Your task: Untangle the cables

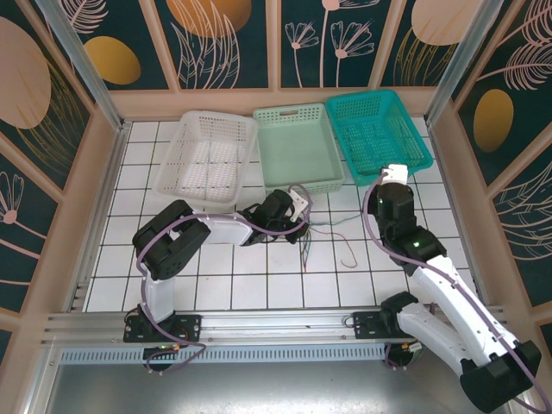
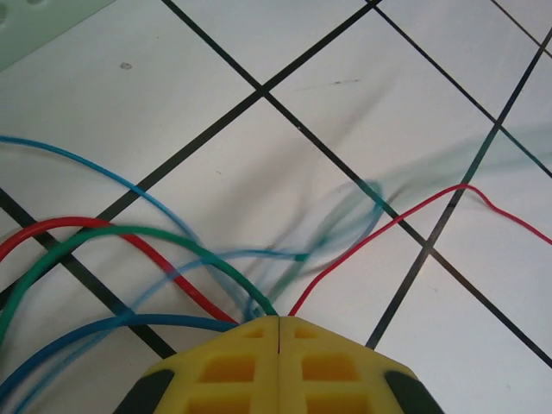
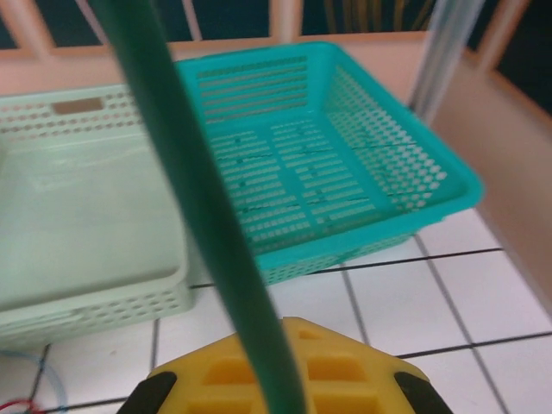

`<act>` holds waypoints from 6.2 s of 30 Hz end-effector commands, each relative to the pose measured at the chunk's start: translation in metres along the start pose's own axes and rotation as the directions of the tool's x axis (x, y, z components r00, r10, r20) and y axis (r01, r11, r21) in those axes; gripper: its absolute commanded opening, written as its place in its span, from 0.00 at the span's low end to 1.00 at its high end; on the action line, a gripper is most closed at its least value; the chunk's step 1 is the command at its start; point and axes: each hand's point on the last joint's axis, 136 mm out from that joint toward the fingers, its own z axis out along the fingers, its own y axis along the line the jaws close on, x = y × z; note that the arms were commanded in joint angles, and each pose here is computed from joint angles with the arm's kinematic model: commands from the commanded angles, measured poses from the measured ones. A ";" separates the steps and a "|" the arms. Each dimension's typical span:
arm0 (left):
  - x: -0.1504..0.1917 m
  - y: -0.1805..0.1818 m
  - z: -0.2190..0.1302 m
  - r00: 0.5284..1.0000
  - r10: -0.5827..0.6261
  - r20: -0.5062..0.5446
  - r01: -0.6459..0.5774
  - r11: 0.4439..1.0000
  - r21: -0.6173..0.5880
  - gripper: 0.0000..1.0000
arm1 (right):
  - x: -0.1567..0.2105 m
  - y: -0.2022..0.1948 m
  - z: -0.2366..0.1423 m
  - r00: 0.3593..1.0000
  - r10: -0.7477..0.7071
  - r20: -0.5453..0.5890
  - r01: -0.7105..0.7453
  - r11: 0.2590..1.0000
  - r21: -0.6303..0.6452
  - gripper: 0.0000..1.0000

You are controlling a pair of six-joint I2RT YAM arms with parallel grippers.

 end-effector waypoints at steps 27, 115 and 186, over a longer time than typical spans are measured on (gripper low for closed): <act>-0.079 -0.013 -0.111 0.920 -0.037 0.391 0.065 0.996 -0.059 0.97 | -0.036 0.059 0.000 0.988 0.107 0.114 -0.063 0.941 -0.333 0.00; -0.141 0.040 -0.162 0.880 0.363 0.305 -0.216 0.879 -0.425 0.14 | -0.075 0.244 0.001 0.953 0.021 -0.303 -0.283 0.423 -0.861 0.12; -0.106 0.328 -0.199 0.922 -0.183 0.342 0.379 0.615 -0.692 0.44 | 0.015 0.120 0.041 0.901 0.146 -0.409 -0.368 0.758 -0.539 0.78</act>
